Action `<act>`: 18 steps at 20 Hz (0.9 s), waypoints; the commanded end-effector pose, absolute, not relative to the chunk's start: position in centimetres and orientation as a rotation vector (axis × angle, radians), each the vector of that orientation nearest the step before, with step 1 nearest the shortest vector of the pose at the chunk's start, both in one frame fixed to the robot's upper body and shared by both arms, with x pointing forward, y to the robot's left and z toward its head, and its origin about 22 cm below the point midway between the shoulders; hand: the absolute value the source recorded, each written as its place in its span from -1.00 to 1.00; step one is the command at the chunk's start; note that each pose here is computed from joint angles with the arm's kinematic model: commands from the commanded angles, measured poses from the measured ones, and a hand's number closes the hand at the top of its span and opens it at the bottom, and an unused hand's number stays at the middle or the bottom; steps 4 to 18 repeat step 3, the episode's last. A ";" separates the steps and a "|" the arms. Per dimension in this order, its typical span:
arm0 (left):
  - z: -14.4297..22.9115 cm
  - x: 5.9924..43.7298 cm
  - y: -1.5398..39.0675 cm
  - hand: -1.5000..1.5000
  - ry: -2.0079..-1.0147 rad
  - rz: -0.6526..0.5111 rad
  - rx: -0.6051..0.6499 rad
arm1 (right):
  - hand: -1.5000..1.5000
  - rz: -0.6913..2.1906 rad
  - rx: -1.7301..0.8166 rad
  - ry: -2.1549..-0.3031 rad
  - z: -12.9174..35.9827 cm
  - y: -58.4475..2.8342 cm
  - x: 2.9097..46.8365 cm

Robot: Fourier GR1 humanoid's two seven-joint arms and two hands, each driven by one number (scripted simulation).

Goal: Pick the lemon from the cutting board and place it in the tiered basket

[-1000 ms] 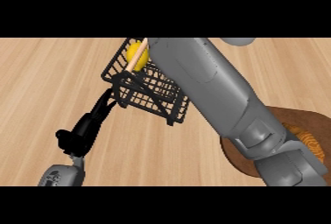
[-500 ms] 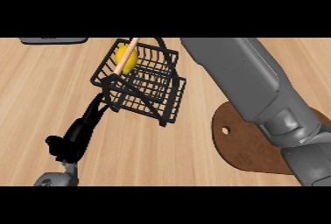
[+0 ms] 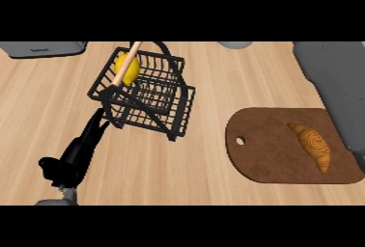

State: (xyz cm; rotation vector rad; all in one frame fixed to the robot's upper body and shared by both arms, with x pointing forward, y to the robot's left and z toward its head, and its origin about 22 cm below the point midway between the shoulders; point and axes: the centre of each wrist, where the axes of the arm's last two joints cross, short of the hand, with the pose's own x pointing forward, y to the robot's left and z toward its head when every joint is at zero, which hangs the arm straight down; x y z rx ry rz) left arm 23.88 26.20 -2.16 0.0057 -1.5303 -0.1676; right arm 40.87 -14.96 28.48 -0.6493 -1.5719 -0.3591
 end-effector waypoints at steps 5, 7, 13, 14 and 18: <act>-2.6 23.2 26.7 0.00 -1.500 -0.143 0.021 | -1.00 -0.329 -0.651 -1.566 27.7 -22.6 35.6; -2.6 23.2 26.7 0.00 -1.500 -0.143 0.021 | -1.00 -0.329 -0.651 -1.566 27.7 -22.6 35.6; -2.6 23.2 26.7 0.00 -1.500 -0.143 0.021 | -1.00 -0.329 -0.651 -1.566 27.7 -22.6 35.6; -2.6 23.2 26.7 0.00 -1.500 -0.143 0.021 | -1.00 -0.329 -0.651 -1.566 27.7 -22.6 35.6; -2.6 23.2 26.7 0.00 -1.500 -0.143 0.021 | -1.00 -0.329 -0.651 -1.566 27.7 -22.6 35.6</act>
